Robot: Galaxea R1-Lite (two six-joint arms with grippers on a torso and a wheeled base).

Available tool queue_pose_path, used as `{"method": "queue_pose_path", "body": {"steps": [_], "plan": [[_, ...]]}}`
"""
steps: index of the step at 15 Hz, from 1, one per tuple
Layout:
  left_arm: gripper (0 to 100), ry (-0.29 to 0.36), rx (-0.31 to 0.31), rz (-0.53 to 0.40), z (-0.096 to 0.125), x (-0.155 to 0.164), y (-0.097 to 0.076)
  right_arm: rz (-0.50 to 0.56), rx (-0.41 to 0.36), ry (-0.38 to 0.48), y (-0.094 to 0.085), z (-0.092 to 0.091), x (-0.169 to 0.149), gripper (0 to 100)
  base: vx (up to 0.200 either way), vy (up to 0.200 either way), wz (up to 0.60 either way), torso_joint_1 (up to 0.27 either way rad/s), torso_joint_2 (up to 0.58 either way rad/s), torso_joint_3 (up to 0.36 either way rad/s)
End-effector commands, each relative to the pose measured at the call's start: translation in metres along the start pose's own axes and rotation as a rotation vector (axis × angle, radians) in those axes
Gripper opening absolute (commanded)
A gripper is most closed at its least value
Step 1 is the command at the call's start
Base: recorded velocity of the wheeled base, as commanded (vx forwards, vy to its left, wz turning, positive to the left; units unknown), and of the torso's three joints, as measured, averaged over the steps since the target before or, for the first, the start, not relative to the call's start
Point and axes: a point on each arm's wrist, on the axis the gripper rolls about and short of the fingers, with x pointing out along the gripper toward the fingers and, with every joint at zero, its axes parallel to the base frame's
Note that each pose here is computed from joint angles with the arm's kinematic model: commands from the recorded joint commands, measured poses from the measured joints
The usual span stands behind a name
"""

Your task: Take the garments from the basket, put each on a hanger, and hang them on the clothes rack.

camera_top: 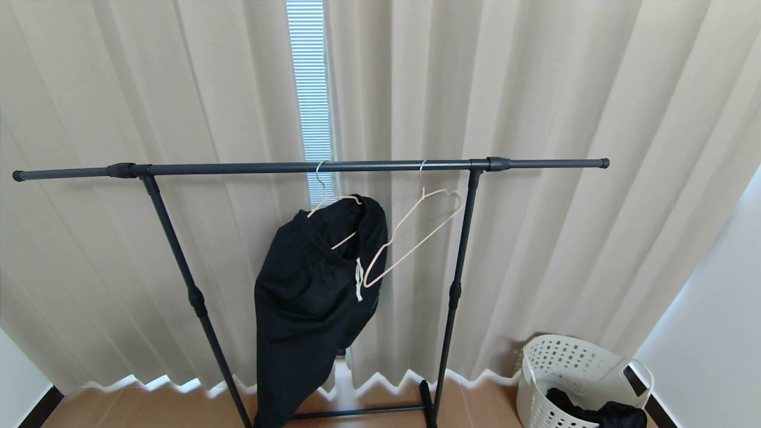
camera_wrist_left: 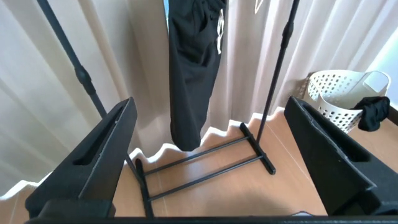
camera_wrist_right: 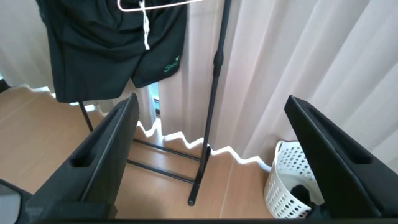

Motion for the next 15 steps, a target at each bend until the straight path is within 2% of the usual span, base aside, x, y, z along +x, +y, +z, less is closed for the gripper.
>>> {"method": "queue_pose_path", "body": {"steps": [1,2,3,4,5,7,8,9,10,12,15], "plan": [[100,0.06,0.0,-0.001,-0.003,0.002,0.0,-0.019,-0.003,-0.032,0.0,-0.002,-0.003,100,0.0,0.0,0.0,0.0,0.0,0.0],[100,0.072,-0.003,0.005,-0.005,0.002,0.0,-0.022,-0.003,-0.039,0.0,-0.001,-0.003,100,0.0,0.0,0.0,0.0,0.0,0.0],[100,0.077,-0.011,0.051,-0.005,0.002,0.0,-0.031,-0.001,-0.041,0.0,-0.002,-0.003,100,0.0,0.0,0.0,0.0,0.0,0.0],[100,0.084,-0.043,0.201,-0.005,0.001,0.0,-0.045,-0.001,-0.039,-0.001,-0.002,-0.003,100,0.0,0.0,0.0,0.0,0.0,0.0],[100,0.064,-0.051,0.259,-0.005,0.0,-0.001,-0.047,-0.001,-0.039,-0.001,-0.002,-0.003,100,0.0,0.0,0.0,0.0,0.0,0.0],[100,-0.09,-0.028,0.242,-0.009,-0.011,-0.005,-0.05,0.0,-0.039,-0.001,-0.002,-0.003,100,0.0,0.0,0.0,0.0,0.0,0.0],[100,-0.129,-0.025,0.254,-0.01,-0.014,-0.006,-0.051,0.0,-0.041,-0.001,-0.002,-0.003,100,0.0,0.0,0.0,0.0,0.0,0.0],[100,-0.141,-0.027,0.263,-0.011,-0.015,-0.006,-0.053,0.001,-0.041,-0.001,-0.002,-0.003,100,0.0,0.0,0.0,0.0,0.0,0.0],[100,-0.167,-0.052,0.297,-0.011,-0.016,-0.006,-0.099,0.002,-0.043,-0.002,-0.002,-0.003,100,0.0,0.0,0.0,0.0,0.0,0.0],[100,-0.167,-0.058,0.307,-0.011,-0.016,-0.006,-0.183,0.007,-0.045,-0.004,-0.001,-0.004,100,0.0,0.0,0.0,0.0,0.0,0.0],[100,-0.169,-0.026,0.25,-0.011,-0.016,-0.007,-0.197,0.013,-0.047,-0.004,-0.001,-0.004,100,0.0,0.0,0.0,0.0,0.0,0.0]]}}
